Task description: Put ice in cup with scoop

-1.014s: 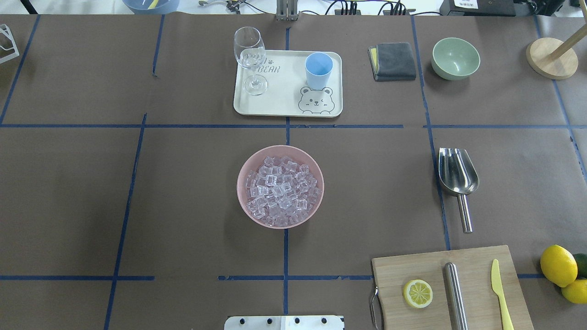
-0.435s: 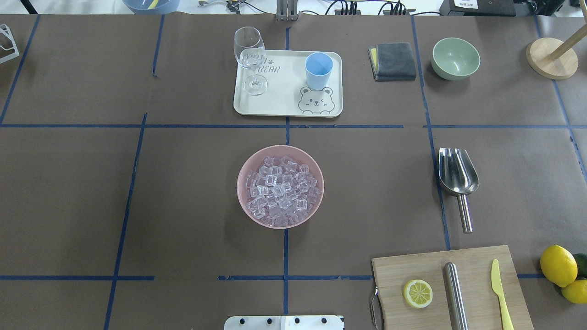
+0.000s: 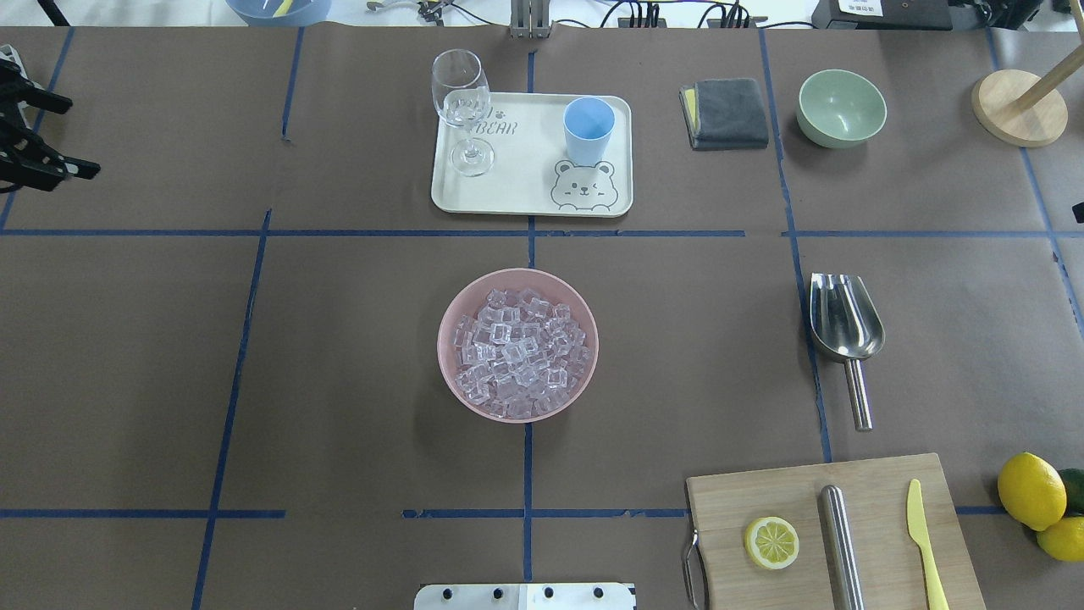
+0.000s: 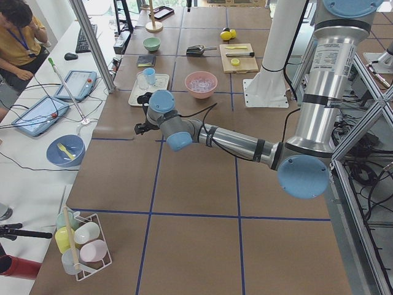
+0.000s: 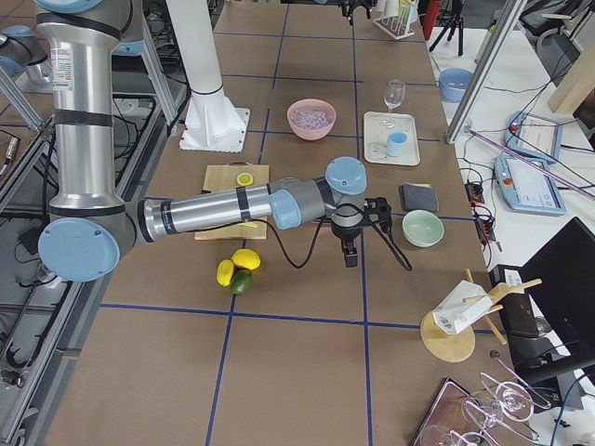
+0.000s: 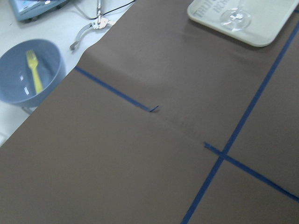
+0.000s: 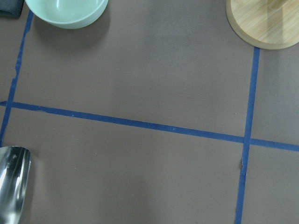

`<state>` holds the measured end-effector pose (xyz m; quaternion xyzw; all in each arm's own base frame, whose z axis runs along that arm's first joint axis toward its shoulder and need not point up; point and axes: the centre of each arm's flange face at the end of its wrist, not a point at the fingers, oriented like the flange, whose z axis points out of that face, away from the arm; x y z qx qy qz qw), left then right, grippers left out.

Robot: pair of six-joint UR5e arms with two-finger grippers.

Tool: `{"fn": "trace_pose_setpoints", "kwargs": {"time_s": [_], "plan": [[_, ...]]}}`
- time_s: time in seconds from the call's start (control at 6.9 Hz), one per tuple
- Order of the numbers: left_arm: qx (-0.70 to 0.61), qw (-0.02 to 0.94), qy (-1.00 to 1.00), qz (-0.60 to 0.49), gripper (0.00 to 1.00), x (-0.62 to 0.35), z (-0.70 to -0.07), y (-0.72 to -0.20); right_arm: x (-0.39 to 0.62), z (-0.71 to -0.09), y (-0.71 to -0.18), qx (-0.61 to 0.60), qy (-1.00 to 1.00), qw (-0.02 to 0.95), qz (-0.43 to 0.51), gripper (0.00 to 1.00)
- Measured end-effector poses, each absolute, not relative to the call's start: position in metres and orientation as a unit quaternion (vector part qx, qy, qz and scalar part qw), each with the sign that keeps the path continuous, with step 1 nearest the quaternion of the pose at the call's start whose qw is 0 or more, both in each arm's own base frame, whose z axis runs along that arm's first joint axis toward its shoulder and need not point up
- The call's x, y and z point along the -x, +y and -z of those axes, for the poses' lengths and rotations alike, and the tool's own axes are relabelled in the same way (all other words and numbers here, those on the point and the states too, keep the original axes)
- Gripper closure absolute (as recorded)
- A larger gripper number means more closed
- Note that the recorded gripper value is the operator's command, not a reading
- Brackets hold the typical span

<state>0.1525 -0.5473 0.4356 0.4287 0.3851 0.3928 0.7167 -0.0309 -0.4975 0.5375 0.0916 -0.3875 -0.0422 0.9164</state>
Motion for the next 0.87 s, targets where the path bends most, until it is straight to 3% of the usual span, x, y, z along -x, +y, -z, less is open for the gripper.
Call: {"fn": "trace_pose_setpoints", "kwargs": {"time_s": [0.87], "plan": [[-0.432, 0.56, 0.457, -0.54, 0.0, -0.428, -0.363, -0.455, 0.081, -0.508, -0.499, -0.099, -0.392, 0.91, 0.091, 0.0]]}}
